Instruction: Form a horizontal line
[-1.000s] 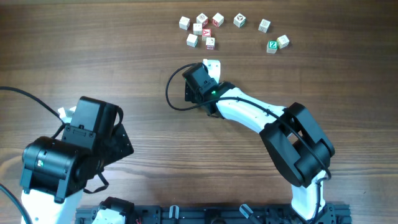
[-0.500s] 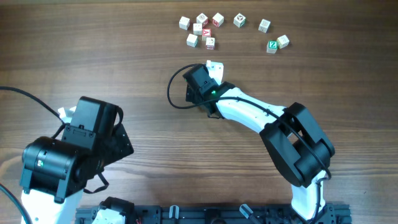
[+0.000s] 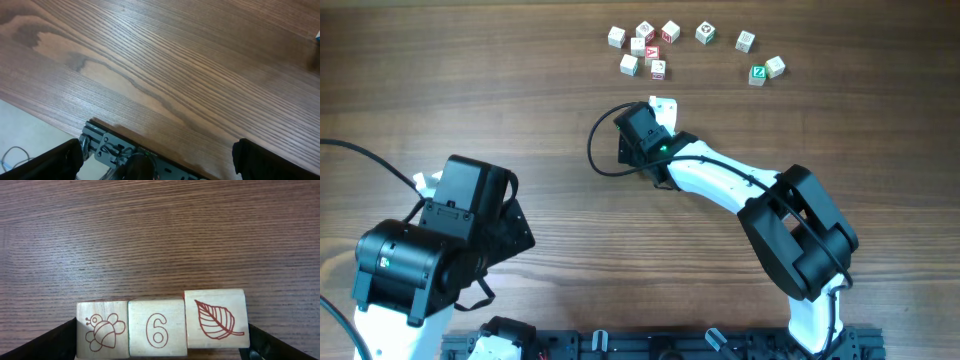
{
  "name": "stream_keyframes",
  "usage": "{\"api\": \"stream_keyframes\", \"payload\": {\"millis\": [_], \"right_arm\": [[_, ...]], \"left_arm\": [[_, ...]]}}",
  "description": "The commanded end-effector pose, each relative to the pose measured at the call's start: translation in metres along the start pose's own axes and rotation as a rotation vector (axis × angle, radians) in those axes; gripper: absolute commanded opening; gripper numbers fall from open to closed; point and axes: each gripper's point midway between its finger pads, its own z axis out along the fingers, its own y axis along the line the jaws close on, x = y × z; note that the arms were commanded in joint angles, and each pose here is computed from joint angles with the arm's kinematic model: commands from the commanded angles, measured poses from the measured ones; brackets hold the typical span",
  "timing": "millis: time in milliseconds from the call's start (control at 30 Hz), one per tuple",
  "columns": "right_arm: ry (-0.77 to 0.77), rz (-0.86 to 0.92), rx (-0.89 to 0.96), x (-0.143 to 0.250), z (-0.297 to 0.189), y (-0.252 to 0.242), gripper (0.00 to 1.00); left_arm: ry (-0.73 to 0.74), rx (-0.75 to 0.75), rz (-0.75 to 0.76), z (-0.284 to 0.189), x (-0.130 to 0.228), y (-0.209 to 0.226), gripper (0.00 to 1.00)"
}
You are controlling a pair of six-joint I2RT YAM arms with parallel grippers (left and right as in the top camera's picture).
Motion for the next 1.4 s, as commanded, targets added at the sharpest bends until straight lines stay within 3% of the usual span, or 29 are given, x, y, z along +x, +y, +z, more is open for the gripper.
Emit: {"api": "stream_keyframes", "payload": {"millis": [0,1367], "right_arm": [[-0.023,-0.009,-0.019,-0.011,-0.0047,0.0058,0.99],[-0.026,0.02,-0.022,-0.0148,-0.0137,0.005,1.0]], "left_arm": [[-0.006,-0.017,-0.02,0.0011,-0.0016,0.0027,1.0],[-0.006,-0.017,-0.02,0.0011,-0.0016,0.0027,1.0]]}}
